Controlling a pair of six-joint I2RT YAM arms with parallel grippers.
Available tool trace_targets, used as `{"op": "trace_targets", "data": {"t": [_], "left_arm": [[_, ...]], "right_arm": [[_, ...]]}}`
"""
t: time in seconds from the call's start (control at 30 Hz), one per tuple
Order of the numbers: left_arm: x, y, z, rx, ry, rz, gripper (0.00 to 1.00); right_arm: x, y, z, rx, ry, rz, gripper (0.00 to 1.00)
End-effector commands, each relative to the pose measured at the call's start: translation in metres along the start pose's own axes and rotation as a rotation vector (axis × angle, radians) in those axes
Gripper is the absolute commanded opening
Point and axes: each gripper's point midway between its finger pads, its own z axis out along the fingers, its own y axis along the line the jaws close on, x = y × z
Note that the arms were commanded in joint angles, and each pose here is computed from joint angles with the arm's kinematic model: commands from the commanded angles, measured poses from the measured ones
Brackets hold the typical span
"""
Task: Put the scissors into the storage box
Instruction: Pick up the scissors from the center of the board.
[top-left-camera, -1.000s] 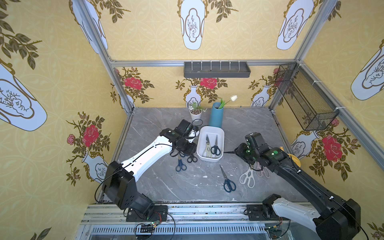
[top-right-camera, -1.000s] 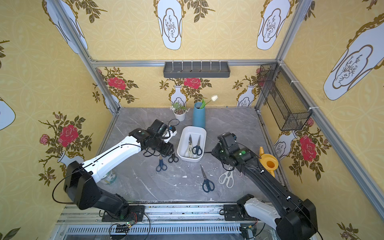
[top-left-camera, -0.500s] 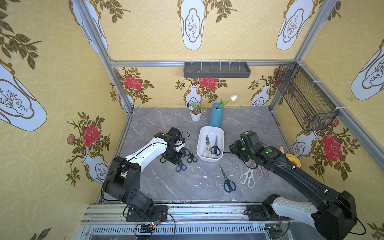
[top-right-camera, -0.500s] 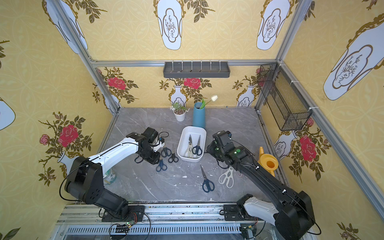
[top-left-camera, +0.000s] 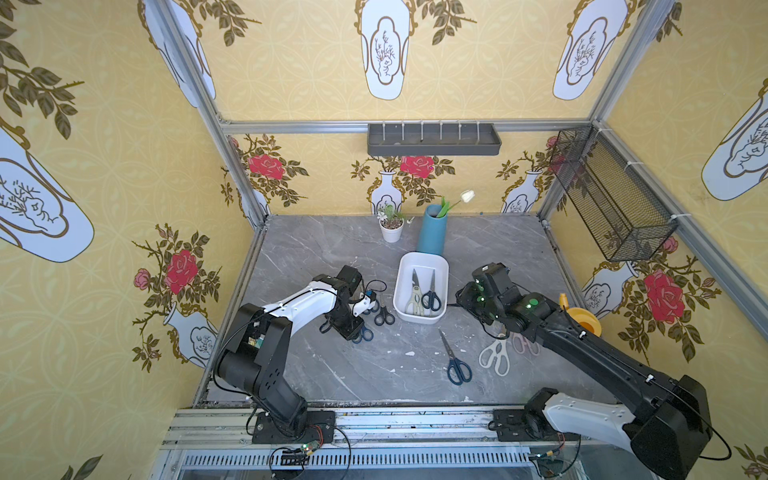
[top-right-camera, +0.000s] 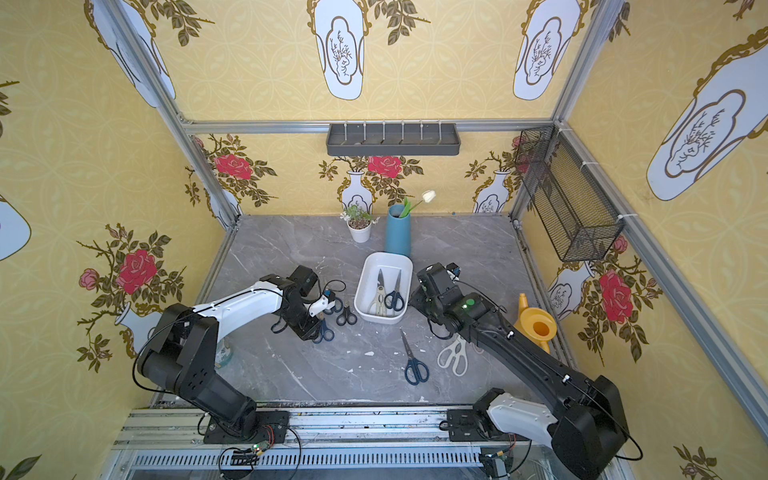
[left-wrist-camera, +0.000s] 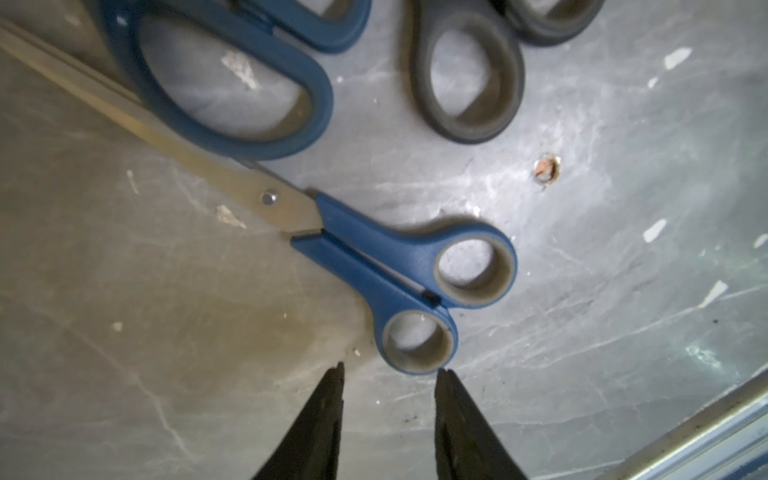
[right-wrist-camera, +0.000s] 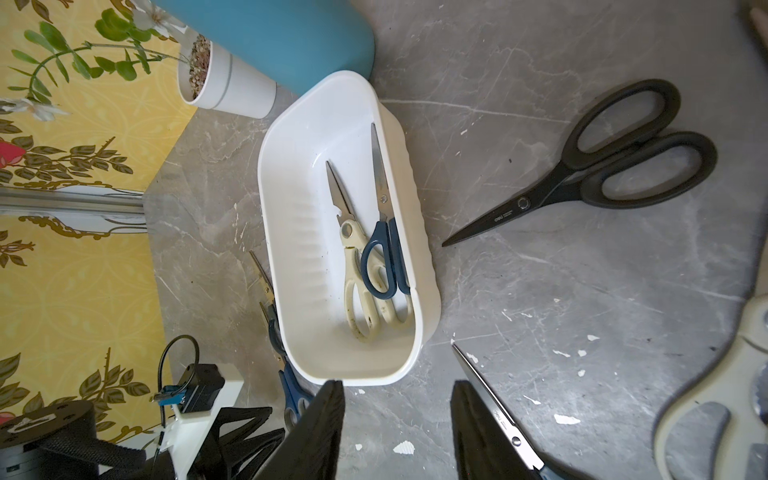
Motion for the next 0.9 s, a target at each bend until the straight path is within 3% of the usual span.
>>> {"op": "trace_targets", "data": {"t": [0.0,0.33,0.63,0.87], "left_arm": [[-0.006,0.002,0.011,0.006,-0.005,-0.019,0.41],[0.004,0.006,0.023,-0.013,0.041,-0.009,0.28],[0.011,0.023,0.023,-0.094,0.105,0.049,0.00],[0.015,0.038,0.011,-0.075,0.075,0.048,0.00]], "right_arm": [[-0.006,0.005,-0.003,-0.005,-0.030,0.003,0.48],[-0.005,0.001,-0.001,0.000,-0.032,0.013,0.48],[-0.012,0.005,0.000,0.002,-0.053,0.006,0.48],[-0.017,0.004,0.003,0.003,-0.066,0.013,0.48]]}}
